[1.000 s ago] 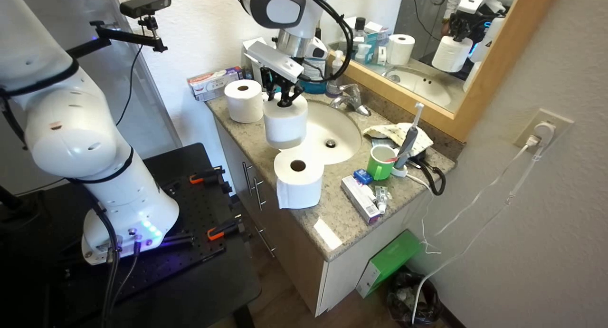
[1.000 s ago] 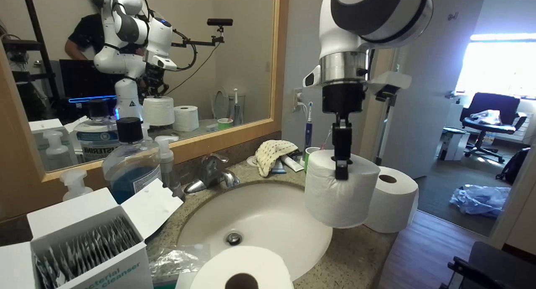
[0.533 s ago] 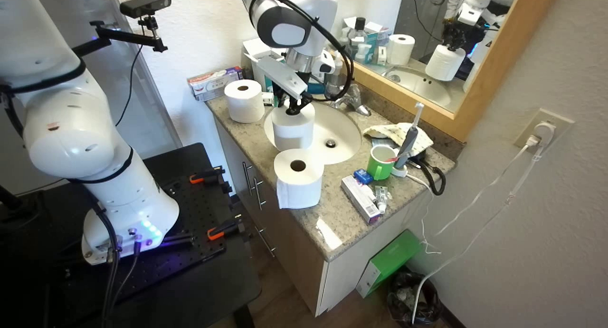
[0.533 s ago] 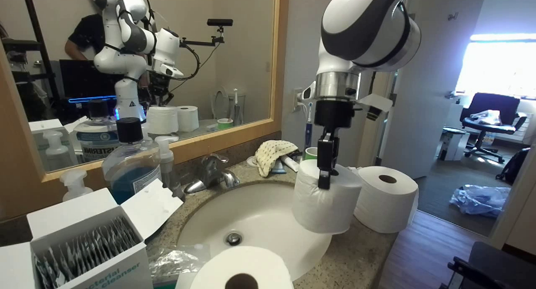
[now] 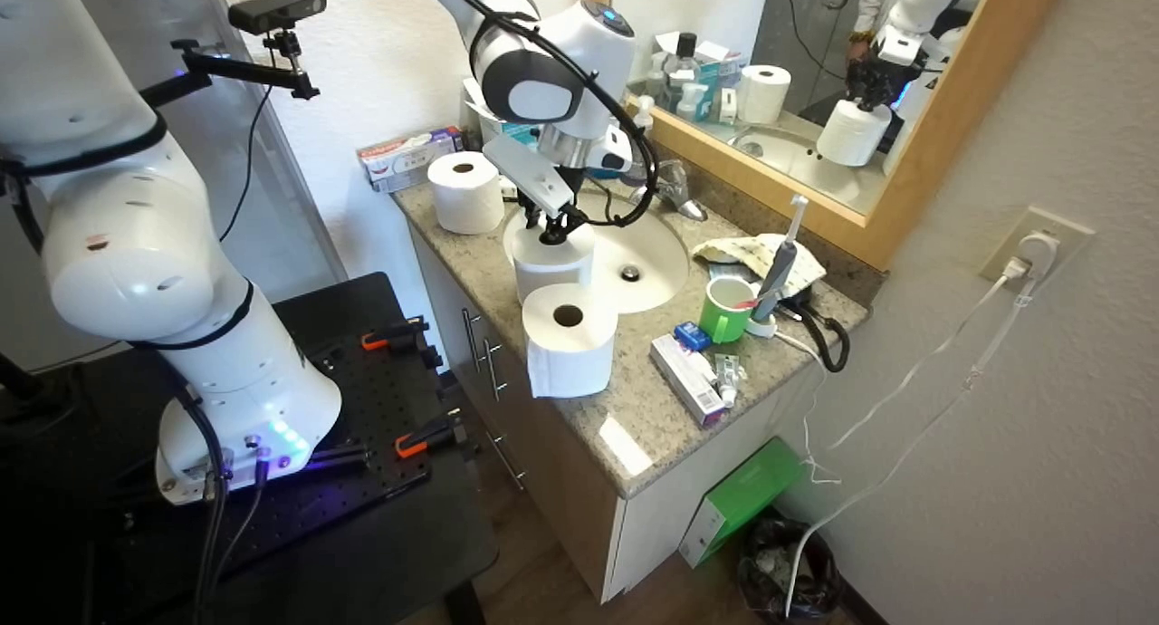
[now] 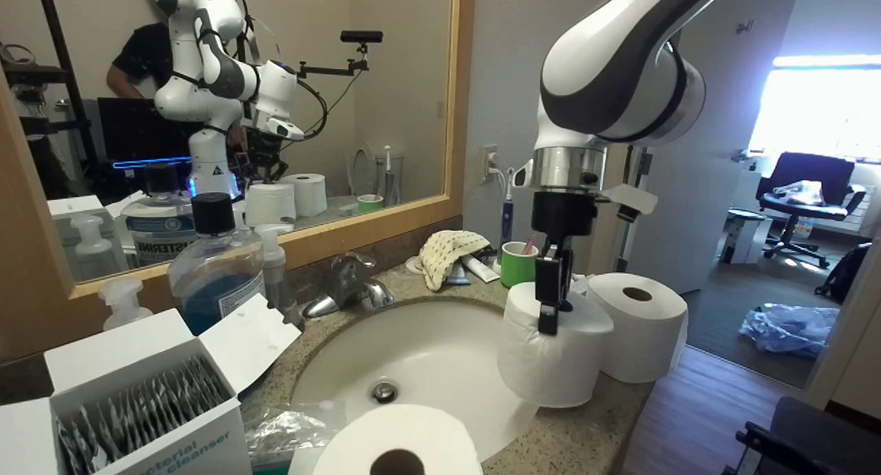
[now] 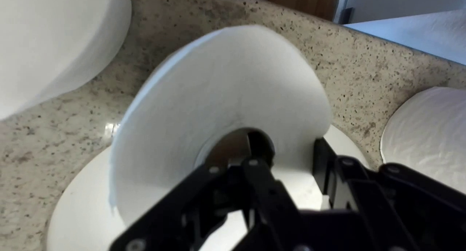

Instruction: Unassemble the stacked up rolls of tissue

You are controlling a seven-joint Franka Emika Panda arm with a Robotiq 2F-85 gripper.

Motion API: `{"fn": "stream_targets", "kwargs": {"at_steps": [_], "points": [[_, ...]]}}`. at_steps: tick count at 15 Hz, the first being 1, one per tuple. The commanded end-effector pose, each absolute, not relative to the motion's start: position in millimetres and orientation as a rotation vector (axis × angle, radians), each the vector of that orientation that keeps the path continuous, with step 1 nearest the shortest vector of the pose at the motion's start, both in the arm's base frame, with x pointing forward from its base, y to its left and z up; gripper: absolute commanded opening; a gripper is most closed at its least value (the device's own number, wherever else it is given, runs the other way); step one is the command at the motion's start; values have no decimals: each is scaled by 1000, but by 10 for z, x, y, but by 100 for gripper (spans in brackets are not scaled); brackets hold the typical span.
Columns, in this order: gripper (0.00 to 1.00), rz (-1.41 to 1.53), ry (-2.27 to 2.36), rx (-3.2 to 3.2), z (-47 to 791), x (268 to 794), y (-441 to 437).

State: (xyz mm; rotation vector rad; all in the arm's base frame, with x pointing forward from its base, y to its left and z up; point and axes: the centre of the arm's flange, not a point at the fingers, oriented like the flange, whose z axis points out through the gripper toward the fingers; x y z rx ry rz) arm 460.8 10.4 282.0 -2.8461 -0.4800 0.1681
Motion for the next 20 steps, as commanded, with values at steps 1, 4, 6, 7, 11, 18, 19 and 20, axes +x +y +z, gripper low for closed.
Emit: {"fn": "stream_targets", "kwargs": {"at_steps": [1,4,6,7,11,18,19,20], "points": [[11,129,-528,-2832,2728,4119,-70],[11,158,-543,-2821,2592,3867,-174],[11,150,-560,-2820,2572,3810,-170],[11,147,-576,-2818,2568,3800,-149],[11,154,-646,-2808,2591,3839,-84],[11,183,-707,-2814,2680,3955,-12],[11,182,-714,-2816,2697,3960,-5],[11,181,-725,-2820,2729,3968,5]]}}
